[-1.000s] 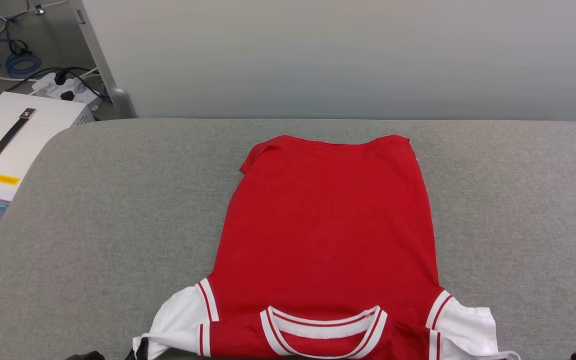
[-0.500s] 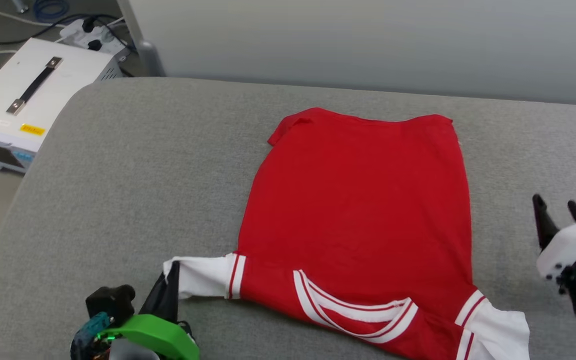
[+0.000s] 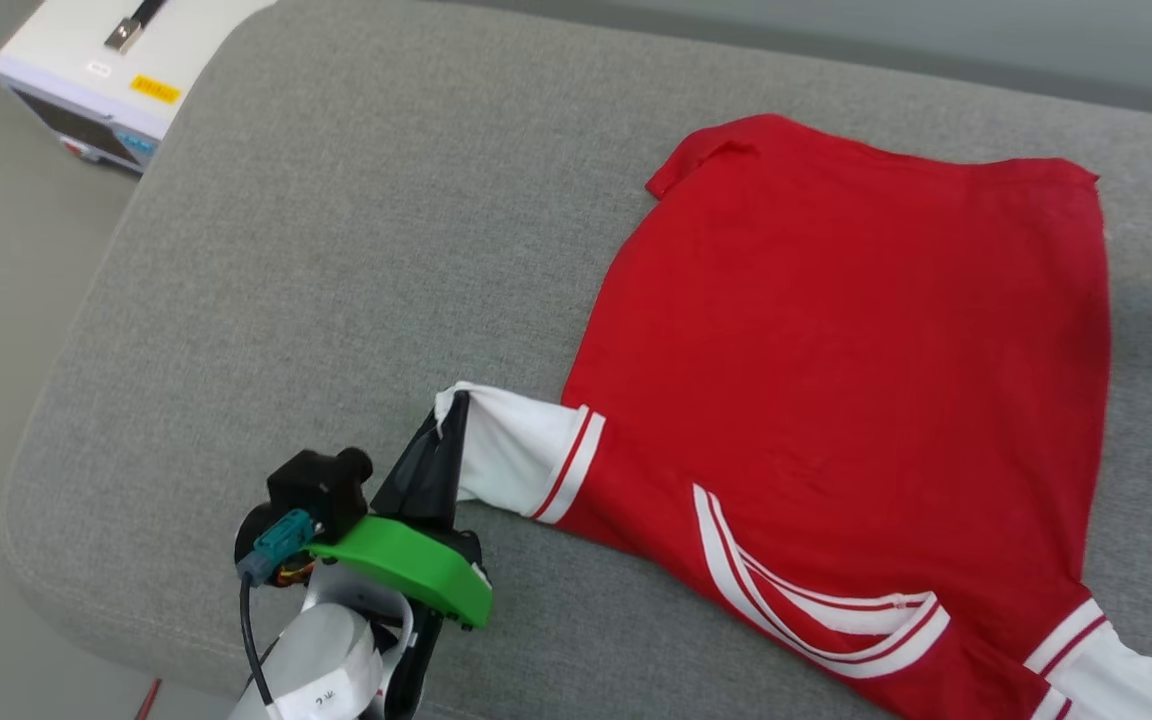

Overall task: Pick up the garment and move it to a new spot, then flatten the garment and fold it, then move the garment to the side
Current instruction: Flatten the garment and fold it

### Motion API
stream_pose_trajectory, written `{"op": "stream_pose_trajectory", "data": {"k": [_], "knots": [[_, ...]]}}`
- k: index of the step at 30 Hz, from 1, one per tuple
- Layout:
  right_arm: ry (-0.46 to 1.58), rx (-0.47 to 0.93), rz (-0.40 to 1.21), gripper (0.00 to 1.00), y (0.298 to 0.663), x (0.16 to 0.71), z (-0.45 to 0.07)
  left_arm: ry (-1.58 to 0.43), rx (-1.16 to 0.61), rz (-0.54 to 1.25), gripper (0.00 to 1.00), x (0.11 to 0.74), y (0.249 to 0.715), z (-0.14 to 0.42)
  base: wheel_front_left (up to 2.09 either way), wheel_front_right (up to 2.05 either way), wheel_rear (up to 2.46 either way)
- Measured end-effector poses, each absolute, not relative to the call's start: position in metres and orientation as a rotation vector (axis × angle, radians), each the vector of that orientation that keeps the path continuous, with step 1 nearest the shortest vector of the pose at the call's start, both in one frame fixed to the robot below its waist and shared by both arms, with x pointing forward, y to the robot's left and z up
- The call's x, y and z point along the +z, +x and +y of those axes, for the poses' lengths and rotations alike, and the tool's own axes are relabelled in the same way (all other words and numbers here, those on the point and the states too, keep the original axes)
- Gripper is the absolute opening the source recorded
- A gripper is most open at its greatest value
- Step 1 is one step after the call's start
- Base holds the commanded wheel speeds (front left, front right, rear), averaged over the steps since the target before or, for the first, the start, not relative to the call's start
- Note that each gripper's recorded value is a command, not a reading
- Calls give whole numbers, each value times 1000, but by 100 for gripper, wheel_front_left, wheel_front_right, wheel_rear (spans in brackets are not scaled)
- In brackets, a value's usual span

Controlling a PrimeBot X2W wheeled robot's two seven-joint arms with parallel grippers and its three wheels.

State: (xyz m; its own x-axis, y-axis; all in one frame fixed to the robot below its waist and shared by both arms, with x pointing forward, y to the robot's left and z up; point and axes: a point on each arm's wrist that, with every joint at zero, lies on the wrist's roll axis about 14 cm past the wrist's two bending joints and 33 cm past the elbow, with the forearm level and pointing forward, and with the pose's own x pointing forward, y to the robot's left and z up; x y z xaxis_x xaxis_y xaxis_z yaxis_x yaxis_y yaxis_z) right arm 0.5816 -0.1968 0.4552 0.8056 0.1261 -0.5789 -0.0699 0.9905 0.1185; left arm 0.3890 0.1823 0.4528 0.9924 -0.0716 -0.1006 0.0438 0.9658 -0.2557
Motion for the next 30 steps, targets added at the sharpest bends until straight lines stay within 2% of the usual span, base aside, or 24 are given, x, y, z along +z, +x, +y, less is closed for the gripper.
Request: {"op": "stream_pose_trajectory", "data": {"k": [6,16,17,18,19,30], "knots": [[85,151,749,100,615,424,-169,-260,-57,123,0,444,405,181,0,0,0],[47,192,1027,100,615,342,-146,-241,-26,184,0,419,409,189,0,0,0],[56,199,1083,88,614,338,-144,-240,-16,191,0,416,409,191,0,0,0],[52,199,1104,37,614,338,-144,-240,-11,194,0,415,408,192,0,0,0],[52,201,1122,0,613,338,-144,-239,-9,194,0,414,408,193,0,0,0],[4,200,1116,0,600,364,-152,-241,-13,159,0,428,405,193,0,0,0]]}}
